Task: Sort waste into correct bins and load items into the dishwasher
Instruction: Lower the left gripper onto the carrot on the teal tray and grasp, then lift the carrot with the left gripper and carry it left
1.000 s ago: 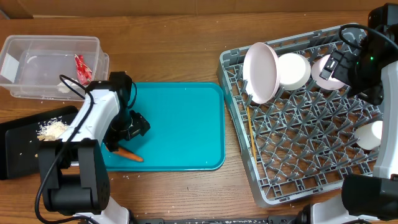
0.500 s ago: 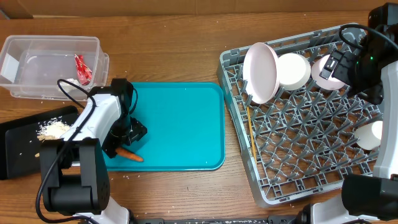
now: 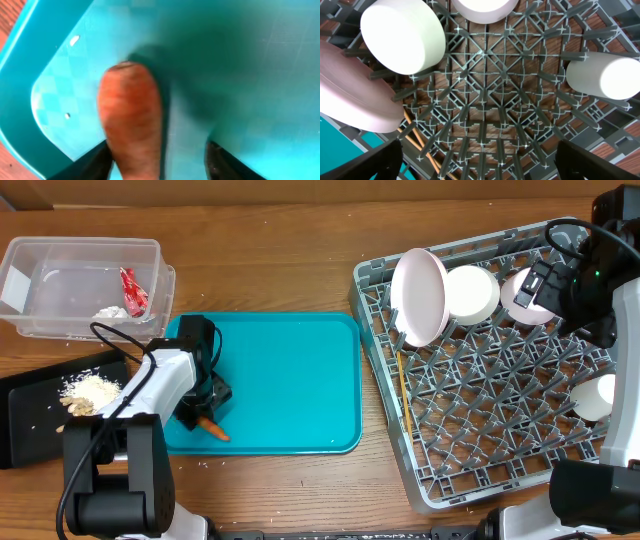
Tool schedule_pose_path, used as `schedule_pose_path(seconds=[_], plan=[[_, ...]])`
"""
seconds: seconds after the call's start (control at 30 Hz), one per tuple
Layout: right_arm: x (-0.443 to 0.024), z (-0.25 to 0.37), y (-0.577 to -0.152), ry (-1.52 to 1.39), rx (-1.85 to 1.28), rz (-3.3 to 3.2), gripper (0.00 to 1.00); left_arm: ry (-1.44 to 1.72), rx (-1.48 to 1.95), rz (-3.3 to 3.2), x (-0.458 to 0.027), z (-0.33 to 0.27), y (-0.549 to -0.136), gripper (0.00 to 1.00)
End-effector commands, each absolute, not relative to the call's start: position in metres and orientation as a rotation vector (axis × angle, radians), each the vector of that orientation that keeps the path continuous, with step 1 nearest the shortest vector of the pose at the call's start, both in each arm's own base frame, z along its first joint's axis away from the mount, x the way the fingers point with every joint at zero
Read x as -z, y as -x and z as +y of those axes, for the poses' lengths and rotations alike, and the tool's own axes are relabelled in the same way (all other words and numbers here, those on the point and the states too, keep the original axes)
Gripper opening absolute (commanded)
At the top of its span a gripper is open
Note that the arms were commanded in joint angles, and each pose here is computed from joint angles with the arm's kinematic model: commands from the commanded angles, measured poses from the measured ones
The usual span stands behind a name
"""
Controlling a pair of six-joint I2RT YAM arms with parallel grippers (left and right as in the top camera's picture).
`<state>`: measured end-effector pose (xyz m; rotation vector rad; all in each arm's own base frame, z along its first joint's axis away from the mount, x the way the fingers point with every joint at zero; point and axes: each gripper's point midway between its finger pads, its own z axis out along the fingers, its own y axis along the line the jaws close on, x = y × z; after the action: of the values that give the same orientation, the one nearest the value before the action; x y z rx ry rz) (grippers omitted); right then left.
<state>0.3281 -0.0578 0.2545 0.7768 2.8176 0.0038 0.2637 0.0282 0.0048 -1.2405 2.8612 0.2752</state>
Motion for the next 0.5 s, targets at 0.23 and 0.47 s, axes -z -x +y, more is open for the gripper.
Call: schedule_pose_path(seconds=[0.23, 0.47], plan=[[-0.255, -0.059, -0.328, -0.757, -0.007, 2.821, 1.00, 1.244, -0.356, 2.904, 0.013, 0.033, -0.248, 0.28], [-0.254, -0.059, -0.327, -0.758, -0.007, 2.825, 1.00, 1.045, -0.290, 2.927, 0.007, 0.032, -0.273, 0.23]])
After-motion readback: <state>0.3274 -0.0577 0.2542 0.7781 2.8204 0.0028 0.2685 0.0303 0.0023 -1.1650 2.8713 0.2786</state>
